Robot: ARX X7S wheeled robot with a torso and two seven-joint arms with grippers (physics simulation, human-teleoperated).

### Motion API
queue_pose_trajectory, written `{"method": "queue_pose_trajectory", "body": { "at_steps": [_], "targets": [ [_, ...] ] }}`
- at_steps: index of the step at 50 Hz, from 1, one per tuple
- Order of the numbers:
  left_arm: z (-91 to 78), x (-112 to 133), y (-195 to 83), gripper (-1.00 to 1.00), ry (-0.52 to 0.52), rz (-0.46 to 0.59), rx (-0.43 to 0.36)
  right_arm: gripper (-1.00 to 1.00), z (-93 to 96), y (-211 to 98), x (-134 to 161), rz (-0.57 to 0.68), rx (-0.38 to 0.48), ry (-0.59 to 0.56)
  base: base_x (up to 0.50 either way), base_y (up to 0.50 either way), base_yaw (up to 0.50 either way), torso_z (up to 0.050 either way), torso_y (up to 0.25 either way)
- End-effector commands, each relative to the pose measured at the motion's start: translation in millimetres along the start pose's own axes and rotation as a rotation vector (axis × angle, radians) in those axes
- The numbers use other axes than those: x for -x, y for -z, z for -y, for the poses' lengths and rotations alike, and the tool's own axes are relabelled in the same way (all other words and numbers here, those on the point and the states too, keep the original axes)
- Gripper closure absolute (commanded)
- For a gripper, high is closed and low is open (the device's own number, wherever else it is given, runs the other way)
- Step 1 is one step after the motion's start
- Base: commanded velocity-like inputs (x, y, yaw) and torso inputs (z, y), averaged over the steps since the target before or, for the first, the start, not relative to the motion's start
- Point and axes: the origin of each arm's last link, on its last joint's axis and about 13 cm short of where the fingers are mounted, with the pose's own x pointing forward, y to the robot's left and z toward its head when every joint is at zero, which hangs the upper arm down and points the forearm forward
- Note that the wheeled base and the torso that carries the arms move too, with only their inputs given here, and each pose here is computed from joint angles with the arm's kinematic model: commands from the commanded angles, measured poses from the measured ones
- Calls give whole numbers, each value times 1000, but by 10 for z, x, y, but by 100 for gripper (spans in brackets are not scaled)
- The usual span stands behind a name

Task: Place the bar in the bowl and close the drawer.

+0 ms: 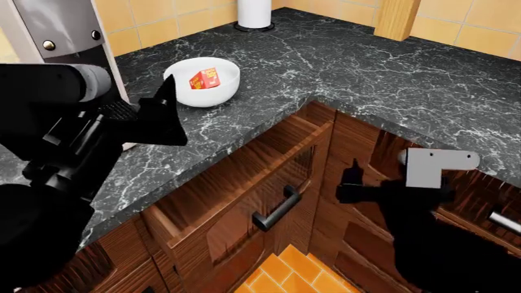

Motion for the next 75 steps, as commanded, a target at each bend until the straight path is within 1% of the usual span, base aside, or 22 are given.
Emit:
{"method": "queue_pose_trajectory", "body": {
  "at_steps": [1, 2, 3, 5, 7, 12, 18, 20, 21, 26, 42, 44, 52, 58, 63, 66, 75],
  "targets": [
    [148, -128, 43, -100, 126, -45, 35, -100, 274, -499, 635, 170, -8, 113, 0, 0, 0, 0, 0],
    [163, -139, 48, -100, 140, -49, 42, -100, 293, -542, 672, 184, -8, 122, 0, 0, 0, 0, 0],
    [190, -161, 50, -100, 177, -28, 102, -100, 318, -597, 720, 203, -5, 133, 0, 0, 0, 0, 0],
    [231, -183, 66, -100, 228, -39, 134, -100, 363, -691, 806, 235, 0, 155, 0, 0, 0, 0, 0],
    [274, -203, 81, -100, 274, -34, 136, -100, 401, -770, 878, 261, 5, 176, 0, 0, 0, 0, 0],
    [413, -198, 139, -100, 368, -69, 141, -100, 491, -932, 991, 307, 9, 227, 0, 0, 0, 0, 0],
    [524, -237, 276, -100, 408, -119, 183, -100, 553, -1024, 1031, 329, 3, 261, 0, 0, 0, 0, 0],
    [568, -237, 327, -100, 419, -166, 214, -100, 557, -1039, 1040, 332, 3, 264, 0, 0, 0, 0, 0],
    [595, -234, 354, -100, 432, -179, 217, -100, 559, -1046, 1045, 335, 4, 265, 0, 0, 0, 0, 0],
    [700, -213, 450, -100, 484, -215, 216, -100, 565, -1074, 1067, 341, 6, 270, 0, 0, 0, 0, 0],
    [956, -261, 785, -100, 573, -298, 215, -100, 565, -1071, 1103, 355, -4, 272, 0, 0, 0, 0, 0],
    [992, -272, 838, -100, 579, -329, 230, -100, 567, -1066, 1103, 353, -6, 272, 0, 0, 0, 0, 0],
    [1131, -339, 1012, -100, 614, -373, 260, -100, 563, -1015, 1082, 341, -18, 266, 0, 0, 0, 0, 0],
    [1216, -379, 1166, -100, 655, -430, 272, -100, 558, -993, 1066, 336, -24, 260, 0, 0, 0, 0, 0],
    [1292, -405, 1317, -100, 679, -467, 258, -100, 556, -977, 1056, 333, -29, 257, 0, 0, 0, 0, 0],
    [1346, -443, 1390, -100, 697, -479, 233, -100, 554, -974, 1052, 331, -29, 256, 0, 0, 0, 0, 0],
    [1566, -558, 1623, -100, 753, -554, 206, -100, 564, -962, 1072, 331, -28, 257, 0, 0, 0, 0, 0]
  ]
}}
